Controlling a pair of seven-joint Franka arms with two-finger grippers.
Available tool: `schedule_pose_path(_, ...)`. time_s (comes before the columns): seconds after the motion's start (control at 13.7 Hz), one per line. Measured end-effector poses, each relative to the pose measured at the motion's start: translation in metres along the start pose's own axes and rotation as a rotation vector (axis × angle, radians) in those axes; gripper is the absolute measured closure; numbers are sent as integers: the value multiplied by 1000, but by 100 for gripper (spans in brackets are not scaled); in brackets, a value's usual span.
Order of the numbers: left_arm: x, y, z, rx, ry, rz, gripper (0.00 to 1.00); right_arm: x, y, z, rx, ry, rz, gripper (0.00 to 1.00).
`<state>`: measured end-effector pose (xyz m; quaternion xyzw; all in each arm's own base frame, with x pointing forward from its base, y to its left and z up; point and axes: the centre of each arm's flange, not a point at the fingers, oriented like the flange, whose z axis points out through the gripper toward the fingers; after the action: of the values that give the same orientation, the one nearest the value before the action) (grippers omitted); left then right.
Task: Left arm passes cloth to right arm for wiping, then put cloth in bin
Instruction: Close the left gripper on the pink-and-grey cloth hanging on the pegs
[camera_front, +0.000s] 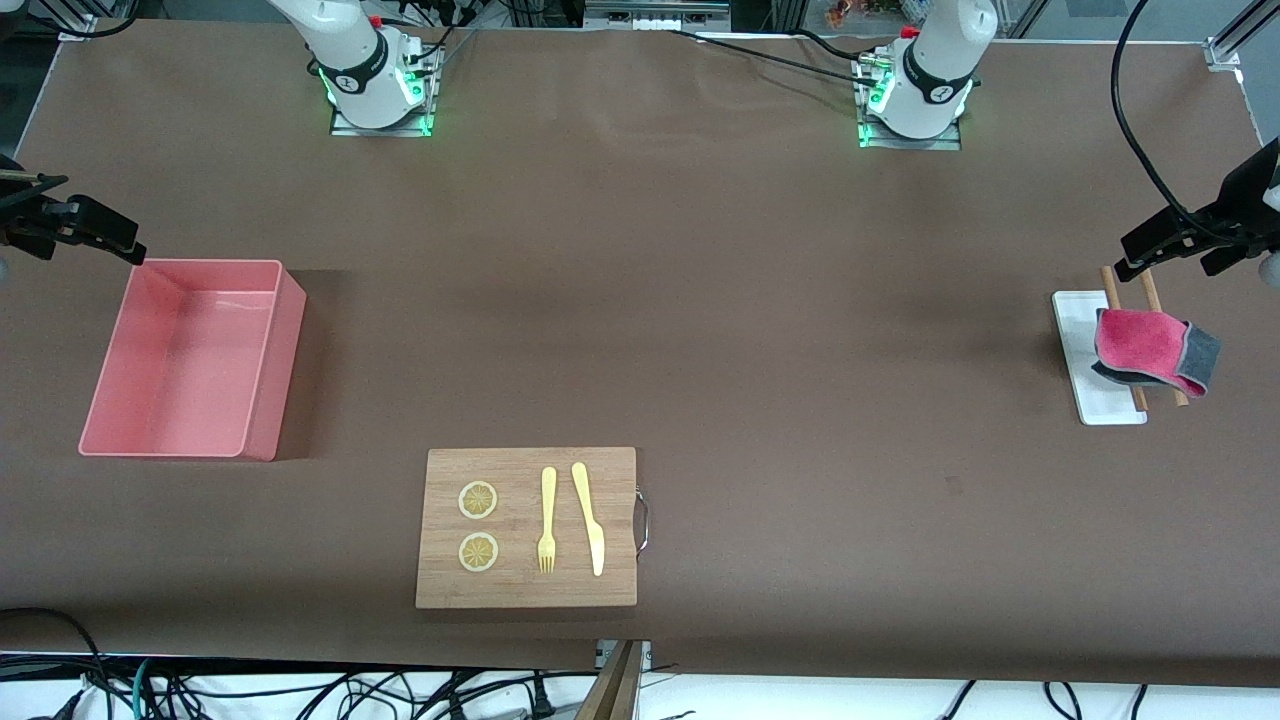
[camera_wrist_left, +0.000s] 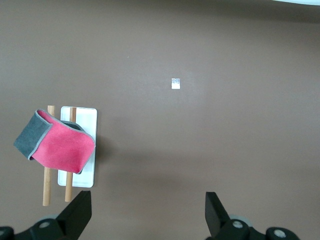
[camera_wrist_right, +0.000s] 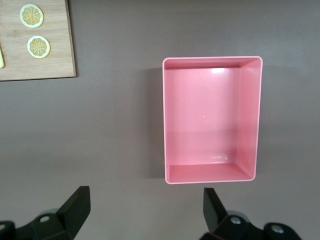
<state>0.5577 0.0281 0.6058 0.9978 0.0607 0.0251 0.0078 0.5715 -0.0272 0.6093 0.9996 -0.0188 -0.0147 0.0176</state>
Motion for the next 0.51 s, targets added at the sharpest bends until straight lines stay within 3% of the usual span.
schedule_pose_path(0.51,1,-7,1,1,-1,6,0,0,0,0,0,0,0,0)
